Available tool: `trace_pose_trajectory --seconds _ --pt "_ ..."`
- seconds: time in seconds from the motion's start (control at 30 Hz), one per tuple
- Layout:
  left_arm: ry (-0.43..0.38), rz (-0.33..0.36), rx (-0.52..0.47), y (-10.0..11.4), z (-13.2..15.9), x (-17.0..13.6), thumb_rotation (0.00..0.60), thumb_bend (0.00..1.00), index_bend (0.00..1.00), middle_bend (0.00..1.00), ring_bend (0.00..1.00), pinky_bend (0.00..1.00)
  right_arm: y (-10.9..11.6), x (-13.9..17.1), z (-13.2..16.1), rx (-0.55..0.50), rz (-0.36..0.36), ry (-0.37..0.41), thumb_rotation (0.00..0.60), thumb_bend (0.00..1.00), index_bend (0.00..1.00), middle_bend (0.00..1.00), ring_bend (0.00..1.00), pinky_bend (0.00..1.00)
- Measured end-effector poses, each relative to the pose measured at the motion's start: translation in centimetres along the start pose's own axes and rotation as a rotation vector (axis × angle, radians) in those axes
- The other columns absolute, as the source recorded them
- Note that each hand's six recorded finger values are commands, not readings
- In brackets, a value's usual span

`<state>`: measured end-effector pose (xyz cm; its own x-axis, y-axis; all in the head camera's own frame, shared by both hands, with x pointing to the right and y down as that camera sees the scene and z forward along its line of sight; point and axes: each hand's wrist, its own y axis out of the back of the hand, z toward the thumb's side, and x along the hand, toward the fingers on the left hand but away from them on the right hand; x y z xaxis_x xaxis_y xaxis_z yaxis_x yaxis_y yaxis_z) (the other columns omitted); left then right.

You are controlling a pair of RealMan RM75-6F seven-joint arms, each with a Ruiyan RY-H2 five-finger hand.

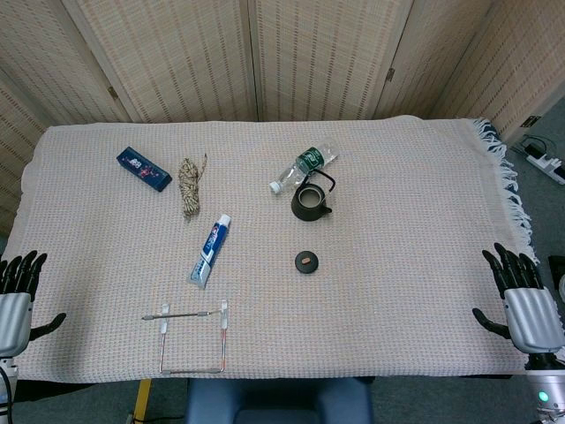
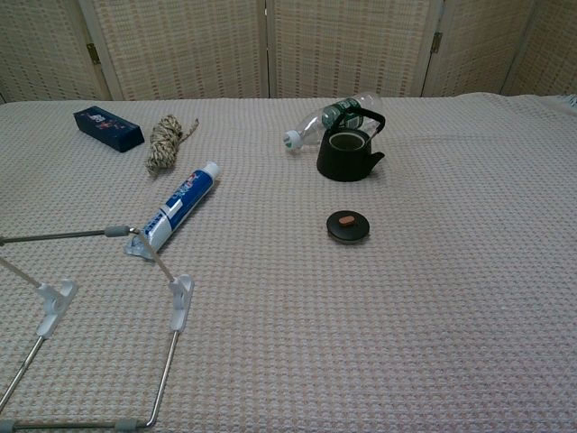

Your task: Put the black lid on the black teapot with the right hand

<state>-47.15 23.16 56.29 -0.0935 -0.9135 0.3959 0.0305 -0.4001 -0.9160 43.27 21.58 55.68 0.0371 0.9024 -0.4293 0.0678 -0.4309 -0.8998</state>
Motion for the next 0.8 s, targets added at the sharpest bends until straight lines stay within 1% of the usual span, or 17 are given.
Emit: trace_pose_trajectory --seconds 0.23,0.53,0.63,0.73,0.8 --pt "0.001 -0.007 0.003 -0.2 0.2 0.0 0.6 0.12 0.0 0.0 0.0 0.0 -0.2 0.0 0.1 -0.005 0.011 0.01 0.6 0.23 0.0 0.0 0.06 0.0" --pt "-0.005 -0.007 0.004 -0.1 0.4 0.1 0.6 0.12 0.0 0.0 0.0 0.0 -0.1 0.0 0.0 -0.01 -0.002 0.021 0.6 0.23 0.0 0.0 0.08 0.0" --pt "-0.006 -0.008 0.005 -0.1 0.5 0.1 0.6 0.12 0.0 0.0 0.0 0.0 -0.1 -0.2 0.2 -0.008 -0.003 0.029 0.6 0.23 0.0 0.0 0.1 0.02" --pt "-0.006 -0.008 0.004 -0.1 0.5 0.0 0.6 0.12 0.0 0.0 0.0 0.0 -0.2 -0.6 0.7 -0.002 0.0 0.054 0.6 0.22 0.0 0.01 0.15 0.11" --pt "-0.006 -0.009 0.002 -0.1 0.5 0.0 0.6 0.12 0.01 0.0 0.0 0.0 -0.4 -1.1 1.4 0.01 0.011 0.081 0.6 0.22 0.0 0.04 0.25 0.23"
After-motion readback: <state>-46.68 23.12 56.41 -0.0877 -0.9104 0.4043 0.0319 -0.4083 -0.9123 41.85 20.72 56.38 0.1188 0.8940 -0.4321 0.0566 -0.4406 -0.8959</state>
